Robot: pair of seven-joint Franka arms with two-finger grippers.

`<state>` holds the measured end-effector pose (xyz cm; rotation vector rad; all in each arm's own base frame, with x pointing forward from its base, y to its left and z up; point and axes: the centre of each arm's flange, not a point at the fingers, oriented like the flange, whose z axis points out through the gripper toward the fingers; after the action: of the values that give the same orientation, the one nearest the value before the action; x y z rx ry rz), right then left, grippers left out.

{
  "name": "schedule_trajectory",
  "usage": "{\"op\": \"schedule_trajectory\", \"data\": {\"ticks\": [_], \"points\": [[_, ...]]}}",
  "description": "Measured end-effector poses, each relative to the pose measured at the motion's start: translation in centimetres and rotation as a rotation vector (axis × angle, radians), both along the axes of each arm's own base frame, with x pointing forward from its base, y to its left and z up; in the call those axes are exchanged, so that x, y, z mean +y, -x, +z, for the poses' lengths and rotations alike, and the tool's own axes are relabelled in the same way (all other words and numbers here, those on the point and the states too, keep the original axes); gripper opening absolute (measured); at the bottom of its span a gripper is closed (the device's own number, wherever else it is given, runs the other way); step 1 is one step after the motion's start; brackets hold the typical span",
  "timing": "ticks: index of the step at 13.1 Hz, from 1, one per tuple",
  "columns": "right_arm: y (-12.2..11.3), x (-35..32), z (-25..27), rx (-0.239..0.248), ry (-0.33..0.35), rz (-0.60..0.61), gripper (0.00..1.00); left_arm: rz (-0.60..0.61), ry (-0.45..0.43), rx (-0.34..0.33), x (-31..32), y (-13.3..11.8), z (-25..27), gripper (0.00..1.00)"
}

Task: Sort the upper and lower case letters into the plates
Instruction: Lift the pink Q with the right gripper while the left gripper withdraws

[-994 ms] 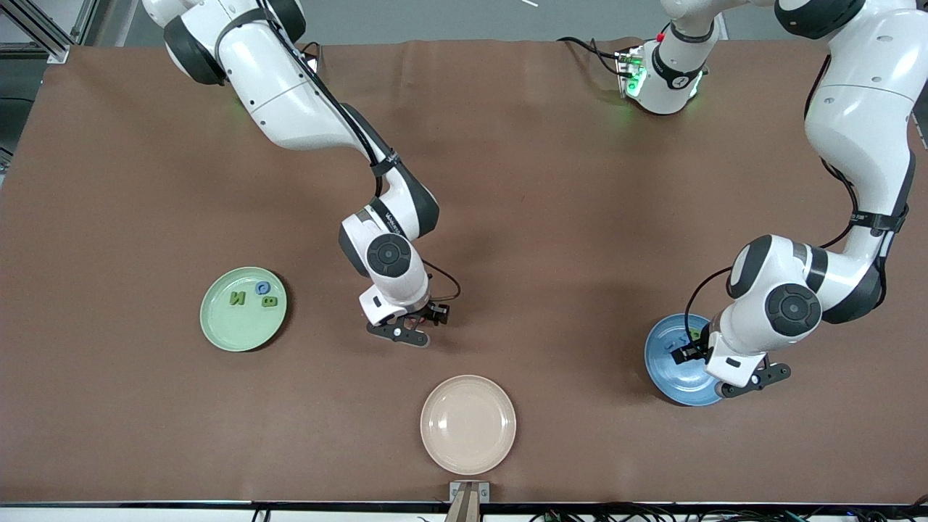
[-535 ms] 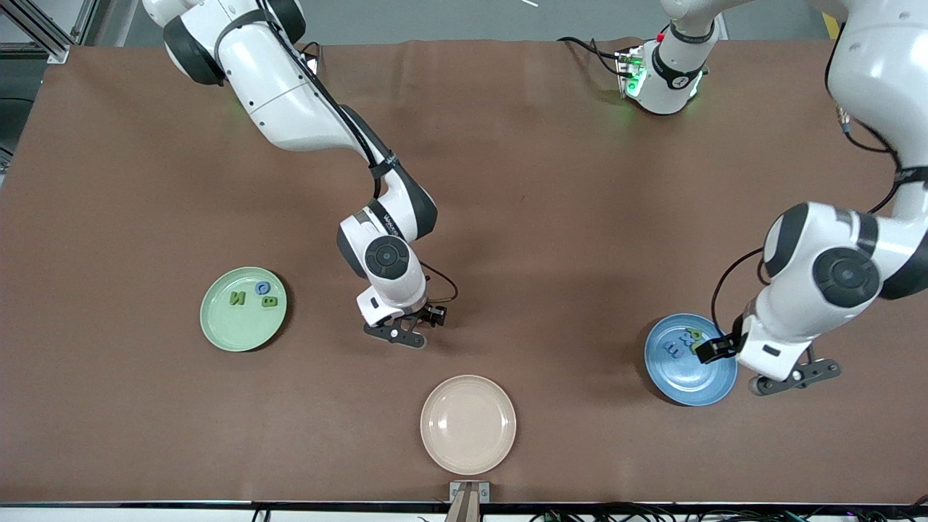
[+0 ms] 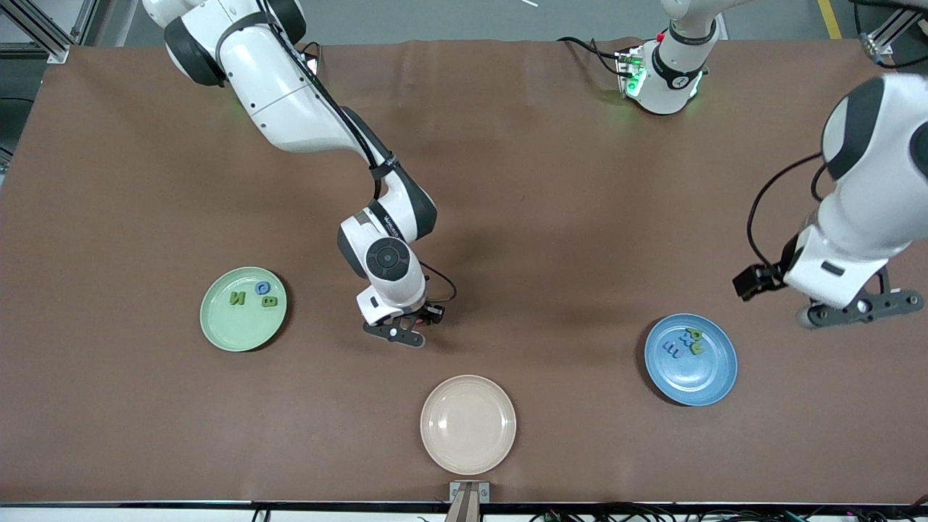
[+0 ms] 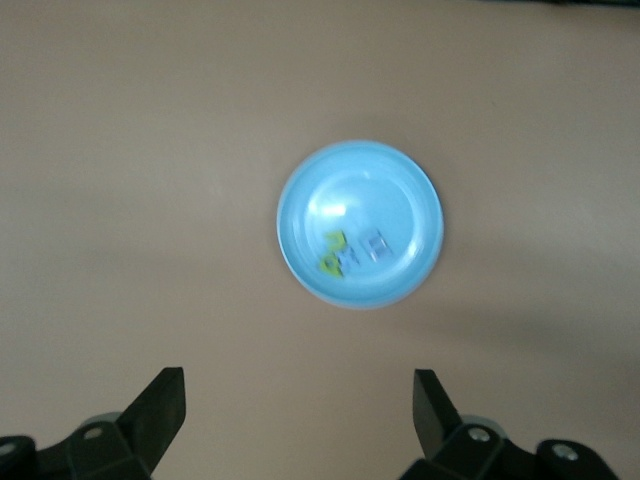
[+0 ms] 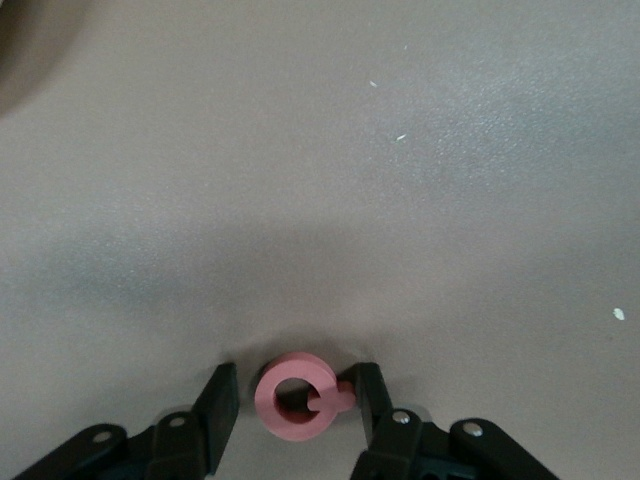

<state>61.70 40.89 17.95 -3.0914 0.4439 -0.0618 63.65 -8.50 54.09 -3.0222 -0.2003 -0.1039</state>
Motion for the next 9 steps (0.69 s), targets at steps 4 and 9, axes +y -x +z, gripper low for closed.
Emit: {"op": "schedule_trajectory", "data": {"ticks": [4, 9], "points": [[0.0, 0.0, 0.1, 0.003, 0.004, 0.001, 0.43, -0.064, 0.036, 0.010, 1.3, 3.0, 5.0, 1.00], [-2.9, -6.7, 2.5, 0.083, 0.075, 0.064, 0.43, -0.132, 0.036, 0.078, 0.7, 7.5, 8.1, 1.00]]}}
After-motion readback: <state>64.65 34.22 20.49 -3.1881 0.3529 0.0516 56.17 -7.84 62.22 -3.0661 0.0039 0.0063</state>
